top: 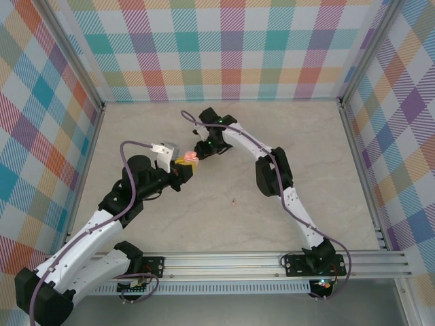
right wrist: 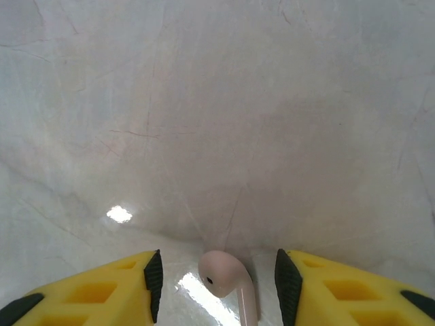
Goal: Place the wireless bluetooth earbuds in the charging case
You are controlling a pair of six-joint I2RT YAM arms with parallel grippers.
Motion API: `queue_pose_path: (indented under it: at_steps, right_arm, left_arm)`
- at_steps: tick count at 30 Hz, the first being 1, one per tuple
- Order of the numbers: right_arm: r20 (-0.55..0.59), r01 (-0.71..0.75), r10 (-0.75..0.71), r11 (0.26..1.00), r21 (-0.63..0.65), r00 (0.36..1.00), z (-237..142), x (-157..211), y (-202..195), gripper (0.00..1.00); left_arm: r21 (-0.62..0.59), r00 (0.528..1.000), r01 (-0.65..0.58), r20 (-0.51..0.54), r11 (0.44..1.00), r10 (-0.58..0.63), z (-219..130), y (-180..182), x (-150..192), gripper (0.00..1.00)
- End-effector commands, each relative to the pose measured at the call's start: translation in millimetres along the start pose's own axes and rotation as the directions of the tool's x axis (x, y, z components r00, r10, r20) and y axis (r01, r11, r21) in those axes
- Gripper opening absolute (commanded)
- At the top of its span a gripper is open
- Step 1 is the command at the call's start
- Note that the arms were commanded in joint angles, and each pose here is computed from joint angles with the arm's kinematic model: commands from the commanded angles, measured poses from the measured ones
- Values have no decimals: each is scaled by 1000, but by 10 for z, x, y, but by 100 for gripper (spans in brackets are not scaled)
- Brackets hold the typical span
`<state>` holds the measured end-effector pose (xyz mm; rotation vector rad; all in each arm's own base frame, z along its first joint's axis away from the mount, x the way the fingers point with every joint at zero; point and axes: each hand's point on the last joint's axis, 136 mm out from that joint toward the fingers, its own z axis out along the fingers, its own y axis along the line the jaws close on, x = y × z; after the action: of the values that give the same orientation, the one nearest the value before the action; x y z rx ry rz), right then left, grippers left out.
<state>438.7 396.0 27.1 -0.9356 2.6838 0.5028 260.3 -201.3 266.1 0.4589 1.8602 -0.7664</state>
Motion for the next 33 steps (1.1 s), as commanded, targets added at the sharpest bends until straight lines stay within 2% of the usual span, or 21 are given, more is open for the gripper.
queue_pose_path:
  at_steps: [1, 10, 13, 18, 23, 33]
  right_arm:
    - [-127, 32, -21, 996, 86, 992, 302, 338, -132, 45]
    - [-182, 35, -2, 983, 179, 983, 242, 480, -280, 28]
    - [-182, 23, 16, 977, 210, 983, 147, 544, -351, 25]
    - [-161, -24, 62, 973, 231, 985, -91, 730, -511, 25]
    - [-168, -53, 97, 966, 252, 981, -315, 1070, -683, 25]
    - [-256, -72, 154, 950, 303, 954, -660, 1887, -949, 26]
  left_arm:
    - [-7, 999, 0, 49, 1000, 1, -57, -8, -167, 14]
    - [-15, 999, 2, 46, 1000, -2, -52, 13, -152, 14]
    - [-16, 999, 5, 45, 1000, -4, -43, 19, -145, 14]
    - [-8, 999, 8, 49, 1000, -8, -26, 10, -153, 14]
    - [1, 999, 11, 53, 1000, -11, -6, 0, -168, 14]
    - [19, 998, 23, 55, 1000, -24, 23, -23, -180, 14]
